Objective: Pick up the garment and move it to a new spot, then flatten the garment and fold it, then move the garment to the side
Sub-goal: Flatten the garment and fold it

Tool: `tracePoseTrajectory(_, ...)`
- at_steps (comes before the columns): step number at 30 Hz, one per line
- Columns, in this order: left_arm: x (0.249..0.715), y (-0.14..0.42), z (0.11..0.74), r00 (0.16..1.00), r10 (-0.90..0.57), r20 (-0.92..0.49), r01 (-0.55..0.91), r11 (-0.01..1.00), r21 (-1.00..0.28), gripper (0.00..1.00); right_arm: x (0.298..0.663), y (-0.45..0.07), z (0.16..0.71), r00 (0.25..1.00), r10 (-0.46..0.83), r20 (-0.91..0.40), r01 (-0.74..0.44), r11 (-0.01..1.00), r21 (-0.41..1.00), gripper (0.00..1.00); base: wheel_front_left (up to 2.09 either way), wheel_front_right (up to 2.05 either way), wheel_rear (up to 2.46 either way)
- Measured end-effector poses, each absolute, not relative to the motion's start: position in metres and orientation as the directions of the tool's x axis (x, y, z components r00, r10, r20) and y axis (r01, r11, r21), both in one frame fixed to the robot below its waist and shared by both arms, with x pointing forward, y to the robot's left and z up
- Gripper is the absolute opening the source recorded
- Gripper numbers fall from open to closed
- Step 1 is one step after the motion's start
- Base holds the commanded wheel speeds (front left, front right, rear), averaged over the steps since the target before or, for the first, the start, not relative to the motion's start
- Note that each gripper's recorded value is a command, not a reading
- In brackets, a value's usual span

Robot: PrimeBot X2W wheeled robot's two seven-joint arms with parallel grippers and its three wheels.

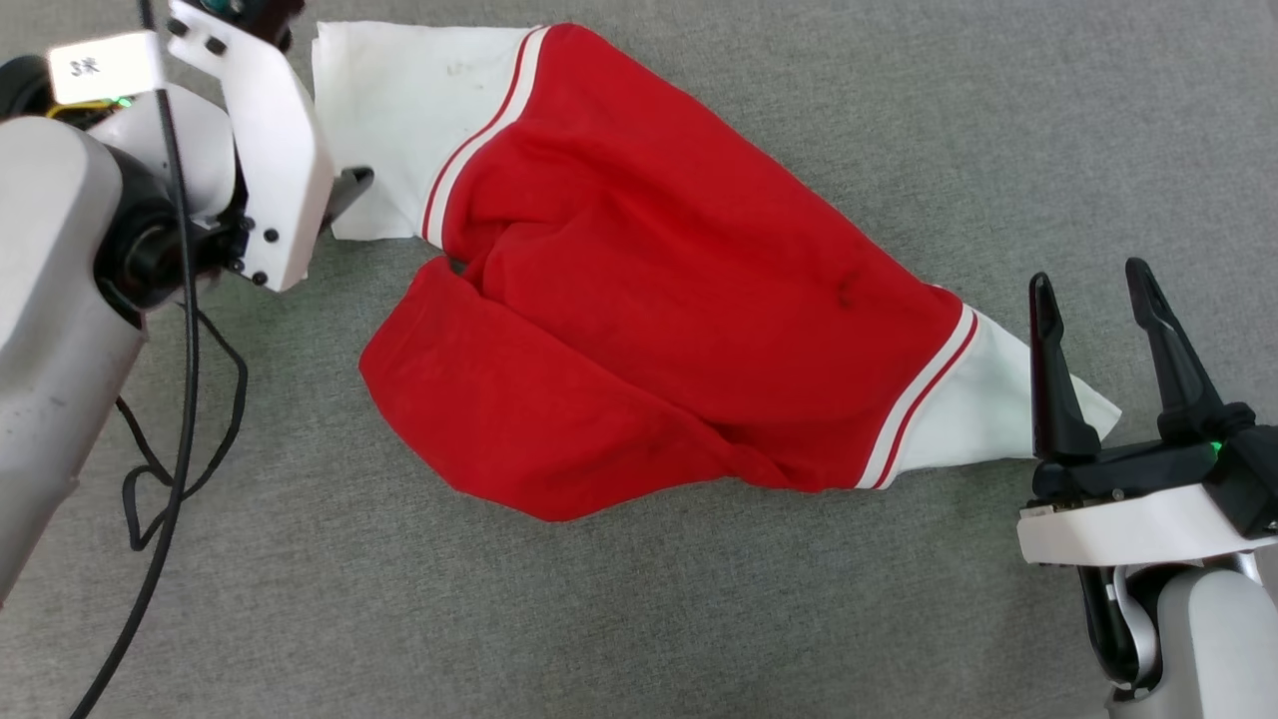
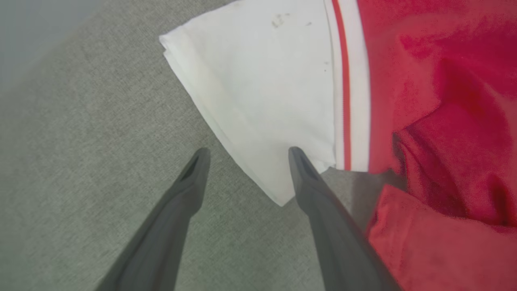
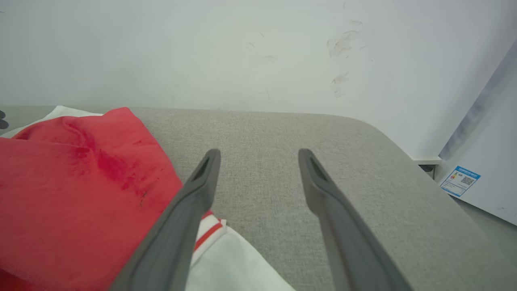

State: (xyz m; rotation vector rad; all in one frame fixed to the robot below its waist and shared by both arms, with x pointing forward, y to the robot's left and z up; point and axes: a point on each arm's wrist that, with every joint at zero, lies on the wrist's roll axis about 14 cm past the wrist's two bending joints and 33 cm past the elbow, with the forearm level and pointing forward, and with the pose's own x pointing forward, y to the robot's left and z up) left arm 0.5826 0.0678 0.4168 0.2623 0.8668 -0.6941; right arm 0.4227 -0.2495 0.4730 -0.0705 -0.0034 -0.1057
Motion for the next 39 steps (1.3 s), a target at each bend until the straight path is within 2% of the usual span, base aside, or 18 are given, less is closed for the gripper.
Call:
tracePoseTrajectory(12,0.566,0.075,0.365,0.303,-0.358,-0.883,0.693,0.719,-0.054,1.0,0.432,-0.248,0.469,0.995,-0.1,0.005,0.1,0.992,-0.083,1.0,0.0,0.0,0.0)
tracePoseTrajectory(13,0.565,0.075,0.364,0.297,-0.36,-0.884,0.694,0.717,-0.059,0.06,0.432,-0.249,0.469,0.995,-0.101,0.005,0.101,0.991,-0.084,1.0,0.0,0.0,0.0)
tracePoseTrajectory(14,0.564,0.074,0.364,0.29,-0.364,-0.885,0.696,0.715,-0.066,0.0,0.432,-0.249,0.469,0.995,-0.102,0.005,0.102,0.991,-0.086,1.0,0.0,0.0,0.0)
tracePoseTrajectory(19,0.559,0.069,0.366,0.29,-0.391,-0.873,0.703,0.707,-0.083,0.0,0.432,-0.249,0.473,0.995,-0.101,0.014,0.102,0.991,-0.088,1.0,0.0,0.0,0.0)
tracePoseTrajectory(27,0.553,0.059,0.416,0.423,-0.524,-0.739,0.714,0.695,-0.084,0.0,0.426,-0.238,0.48,0.997,-0.074,0.03,0.076,0.994,-0.075,1.0,0.0,0.0,0.0)
tracePoseTrajectory(34,0.522,0.098,0.446,0.522,-0.534,-0.665,0.682,0.729,-0.05,0.0,0.425,-0.219,0.492,0.998,-0.012,0.063,0.016,0.998,-0.064,1.0,0.0,0.0,0.0)
tracePoseTrajectory(39,0.489,0.143,0.447,0.578,-0.473,-0.665,0.609,0.792,-0.033,0.0,0.424,-0.204,0.499,0.996,0.036,0.084,-0.031,0.998,-0.056,1.0,0.0,0.0,0.0)
